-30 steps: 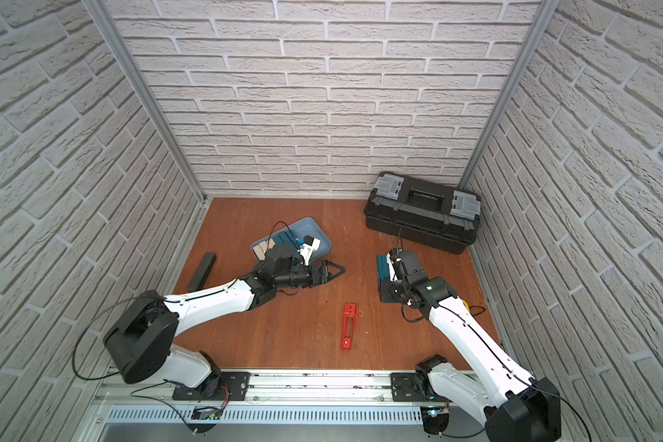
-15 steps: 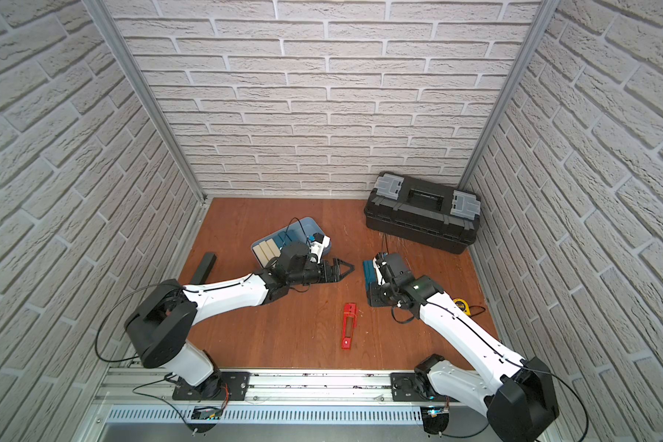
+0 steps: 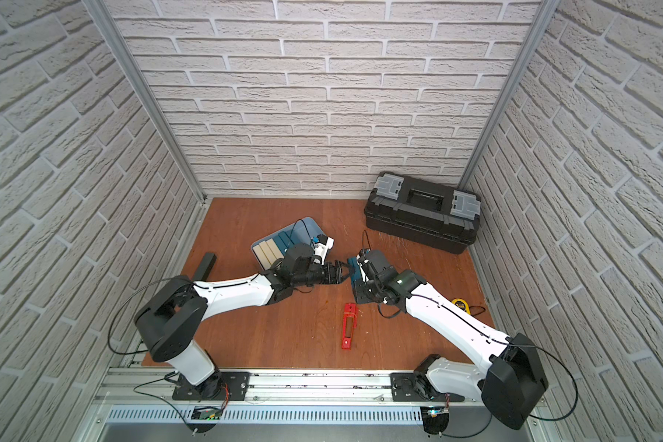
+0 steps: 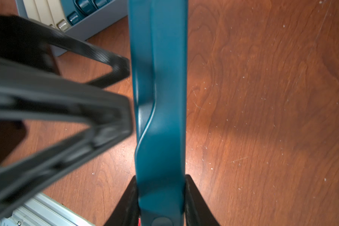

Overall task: Put the pruning pliers into the storage box
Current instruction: Pick up the pruning pliers from the center of the board.

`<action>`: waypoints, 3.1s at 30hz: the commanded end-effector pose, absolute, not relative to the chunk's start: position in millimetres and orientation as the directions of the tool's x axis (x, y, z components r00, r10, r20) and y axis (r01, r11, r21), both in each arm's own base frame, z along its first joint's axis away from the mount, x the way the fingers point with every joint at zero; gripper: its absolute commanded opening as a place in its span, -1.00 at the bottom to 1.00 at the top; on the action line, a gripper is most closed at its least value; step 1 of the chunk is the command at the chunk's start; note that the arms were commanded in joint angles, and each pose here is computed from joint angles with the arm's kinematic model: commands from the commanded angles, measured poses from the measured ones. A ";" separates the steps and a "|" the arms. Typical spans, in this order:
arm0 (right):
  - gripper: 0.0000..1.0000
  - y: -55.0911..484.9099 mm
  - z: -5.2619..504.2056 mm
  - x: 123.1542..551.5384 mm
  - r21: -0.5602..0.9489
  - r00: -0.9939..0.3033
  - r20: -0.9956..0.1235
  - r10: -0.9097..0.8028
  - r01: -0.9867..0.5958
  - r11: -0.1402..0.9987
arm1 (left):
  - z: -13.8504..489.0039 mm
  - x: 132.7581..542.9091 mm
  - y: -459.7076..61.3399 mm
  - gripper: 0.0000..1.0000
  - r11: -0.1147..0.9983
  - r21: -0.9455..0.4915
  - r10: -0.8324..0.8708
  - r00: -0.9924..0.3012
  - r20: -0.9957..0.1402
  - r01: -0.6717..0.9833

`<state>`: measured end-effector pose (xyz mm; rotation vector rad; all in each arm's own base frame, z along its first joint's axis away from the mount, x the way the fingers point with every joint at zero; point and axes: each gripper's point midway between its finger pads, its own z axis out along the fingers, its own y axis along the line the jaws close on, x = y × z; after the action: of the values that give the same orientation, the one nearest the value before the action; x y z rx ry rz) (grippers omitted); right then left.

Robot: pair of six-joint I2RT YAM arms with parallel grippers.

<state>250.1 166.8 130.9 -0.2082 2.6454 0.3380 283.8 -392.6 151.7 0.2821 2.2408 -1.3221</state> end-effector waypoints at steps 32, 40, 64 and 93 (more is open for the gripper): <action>-0.92 184.6 137.1 264.0 0.194 -0.851 -0.516 -0.096 -0.225 0.955 | 156.8 300.0 -423.3 -0.70 0.382 -0.853 -0.180 -0.877 -0.446 0.355; -0.50 185.2 137.4 263.5 0.197 -0.848 -0.520 -0.100 -0.233 0.952 | 155.3 299.9 -424.6 -0.79 0.373 -0.861 -0.180 -0.884 -0.432 0.346; -0.21 184.9 137.9 255.8 0.215 -0.844 -0.526 -0.105 -0.251 0.944 | 153.4 299.0 -430.1 -0.97 0.378 -0.865 -0.153 -0.899 -0.411 0.331; -0.13 177.8 151.8 255.7 0.194 -0.819 -0.565 -0.095 -0.244 0.950 | 153.0 300.7 -431.9 -1.00 0.354 -0.880 -0.153 -0.910 -0.387 0.315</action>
<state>246.8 172.8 133.7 -0.2326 2.6126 0.3217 297.5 -428.1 152.2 0.1196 2.2361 -1.5667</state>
